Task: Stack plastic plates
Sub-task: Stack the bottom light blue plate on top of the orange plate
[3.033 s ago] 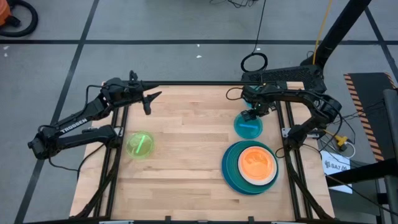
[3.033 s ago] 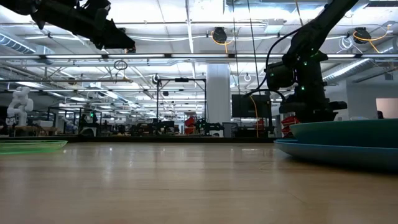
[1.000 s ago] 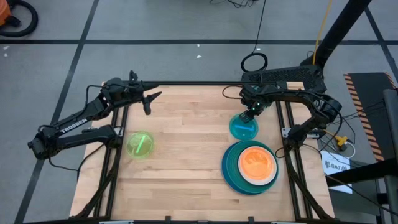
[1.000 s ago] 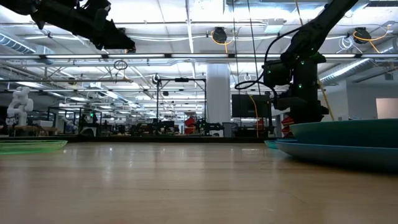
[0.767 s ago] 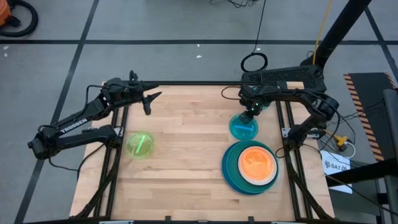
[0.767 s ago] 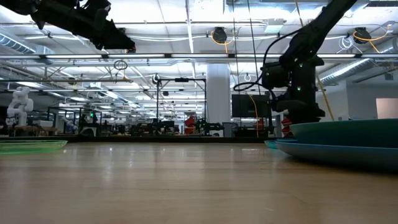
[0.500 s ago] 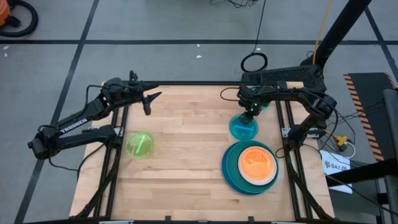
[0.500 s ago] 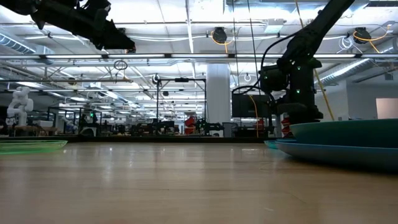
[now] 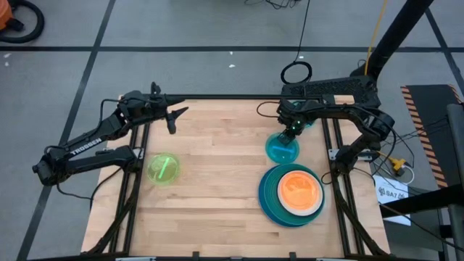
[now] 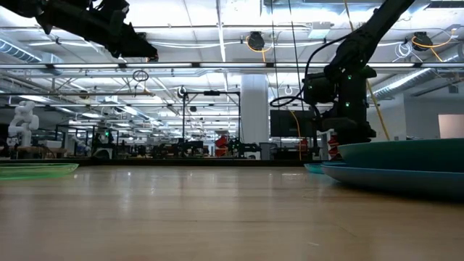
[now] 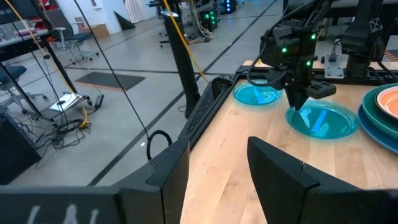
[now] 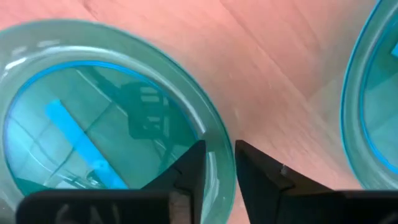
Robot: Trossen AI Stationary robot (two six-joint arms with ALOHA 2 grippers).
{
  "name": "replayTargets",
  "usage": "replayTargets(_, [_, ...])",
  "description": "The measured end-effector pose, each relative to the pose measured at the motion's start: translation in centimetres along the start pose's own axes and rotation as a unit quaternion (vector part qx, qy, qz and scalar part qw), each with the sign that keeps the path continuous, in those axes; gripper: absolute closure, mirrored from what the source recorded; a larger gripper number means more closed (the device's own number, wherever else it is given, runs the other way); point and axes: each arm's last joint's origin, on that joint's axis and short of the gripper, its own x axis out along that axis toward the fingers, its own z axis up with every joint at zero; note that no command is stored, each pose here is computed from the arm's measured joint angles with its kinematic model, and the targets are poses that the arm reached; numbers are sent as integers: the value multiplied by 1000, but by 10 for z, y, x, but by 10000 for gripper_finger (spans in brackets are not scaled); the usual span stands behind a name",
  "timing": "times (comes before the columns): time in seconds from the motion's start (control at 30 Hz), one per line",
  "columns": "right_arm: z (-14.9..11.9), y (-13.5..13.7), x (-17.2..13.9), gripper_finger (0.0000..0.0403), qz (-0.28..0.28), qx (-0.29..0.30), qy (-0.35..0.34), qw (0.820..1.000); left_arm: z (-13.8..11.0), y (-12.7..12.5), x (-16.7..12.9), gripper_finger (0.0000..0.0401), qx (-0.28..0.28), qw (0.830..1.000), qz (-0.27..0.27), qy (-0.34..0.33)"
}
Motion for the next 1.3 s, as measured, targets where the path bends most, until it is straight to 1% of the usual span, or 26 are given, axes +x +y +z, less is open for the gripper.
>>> replayTargets(0.17, [3,2,0,344,27,4,-14,1000,0,0,0,231,0,1000,0,0])
replayTargets(0.53, [5,2,-1,399,30,6,-23,999,0,0,0,231,0,1000,0,0])
replayTargets(0.7, [5,2,-1,396,30,12,-22,999,0,0,0,231,0,1000,0,0])
replayTargets(0.87, [5,2,-1,401,30,12,-23,999,0,0,0,231,0,1000,0,0])
replayTargets(1.0, [8,3,-1,401,33,16,-37,999,0,0,0,231,0,1000,0,0])
replayTargets(1.13, [12,5,-2,402,60,14,-55,997,0,0,0,231,0,1000,0,0])
replayTargets(1.3, [15,6,-2,402,72,13,-71,995,0,0,0,231,0,1000,0,0])
